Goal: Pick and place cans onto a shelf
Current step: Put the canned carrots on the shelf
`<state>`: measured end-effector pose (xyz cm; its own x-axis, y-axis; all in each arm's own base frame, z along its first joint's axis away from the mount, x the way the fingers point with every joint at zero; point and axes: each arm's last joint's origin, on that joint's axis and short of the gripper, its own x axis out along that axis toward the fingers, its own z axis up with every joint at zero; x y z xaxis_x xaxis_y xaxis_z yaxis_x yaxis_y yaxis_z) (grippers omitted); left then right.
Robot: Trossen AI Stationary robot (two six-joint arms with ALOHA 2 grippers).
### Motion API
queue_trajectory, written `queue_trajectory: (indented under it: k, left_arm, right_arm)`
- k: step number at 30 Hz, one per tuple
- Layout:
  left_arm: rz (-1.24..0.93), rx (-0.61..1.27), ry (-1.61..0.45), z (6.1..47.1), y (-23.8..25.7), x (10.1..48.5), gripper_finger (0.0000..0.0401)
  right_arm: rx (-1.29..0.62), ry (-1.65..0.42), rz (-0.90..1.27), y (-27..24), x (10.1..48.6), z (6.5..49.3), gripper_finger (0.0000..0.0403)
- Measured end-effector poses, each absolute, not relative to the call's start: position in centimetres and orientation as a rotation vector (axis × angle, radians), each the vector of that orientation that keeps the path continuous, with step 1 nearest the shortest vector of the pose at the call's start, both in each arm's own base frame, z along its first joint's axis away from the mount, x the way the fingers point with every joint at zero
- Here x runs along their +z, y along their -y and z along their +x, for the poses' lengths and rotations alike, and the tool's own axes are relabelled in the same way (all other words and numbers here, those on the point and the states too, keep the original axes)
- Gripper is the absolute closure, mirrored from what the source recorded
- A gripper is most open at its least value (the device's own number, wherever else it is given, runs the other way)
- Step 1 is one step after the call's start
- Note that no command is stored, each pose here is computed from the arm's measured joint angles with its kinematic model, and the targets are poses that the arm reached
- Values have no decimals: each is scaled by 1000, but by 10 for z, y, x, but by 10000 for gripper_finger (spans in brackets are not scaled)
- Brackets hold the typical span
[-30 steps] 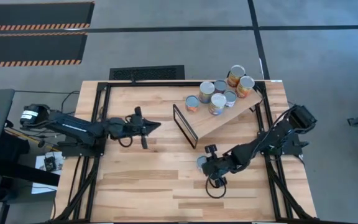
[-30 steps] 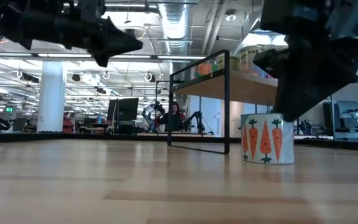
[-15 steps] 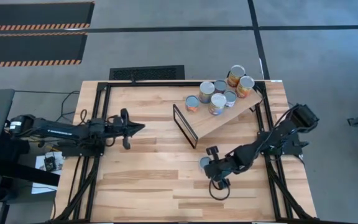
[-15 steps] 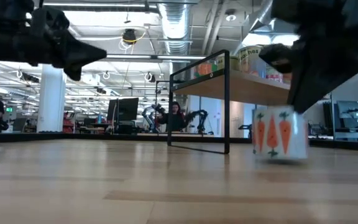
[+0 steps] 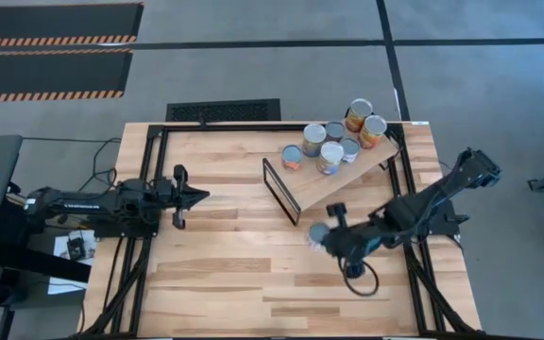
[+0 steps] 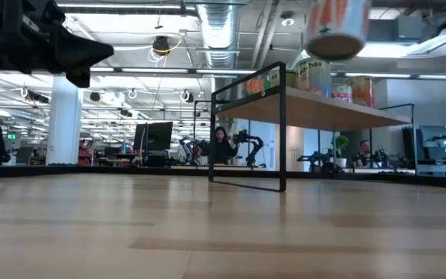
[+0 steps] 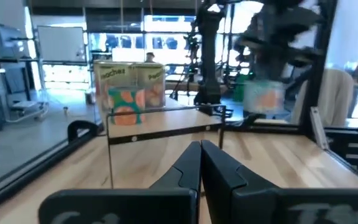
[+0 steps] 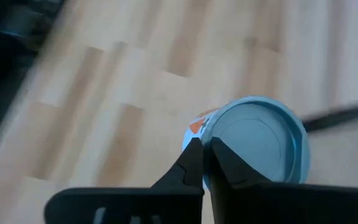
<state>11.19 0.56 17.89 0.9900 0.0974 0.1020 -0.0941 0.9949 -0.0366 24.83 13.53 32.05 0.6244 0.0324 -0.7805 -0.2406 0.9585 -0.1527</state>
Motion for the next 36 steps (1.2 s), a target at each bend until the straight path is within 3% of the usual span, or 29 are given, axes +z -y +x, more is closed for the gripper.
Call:
queue_trajectory:
  k: [6, 14, 21, 25, 28, 36]
  left_arm:
    - [-37, 85, 68, 100, -5, 173, 401]
    - [-57, 81, 24, 98, -5, 168, 401]
    - [-116, 87, 16, 99, -5, 167, 401]
    - [-372, 333, 80, 98, -12, 169, 401]
    - [-450, 477, 135, 97, -16, 170, 401]
    - [-420, 543, 136, 96, -18, 170, 401]
  right_arm:
    - [41, -924, -319, -97, 344, 257, 390]
    - [-79, -986, -338, -34, 341, 276, 389]
    - [-75, -1049, -314, -4, 327, 293, 387]
    - [-76, -1039, -327, 0, 324, 299, 389]
    - [-57, -1059, -315, 1, 322, 298, 388]
    - [-43, -1060, -300, 2, 322, 297, 387]
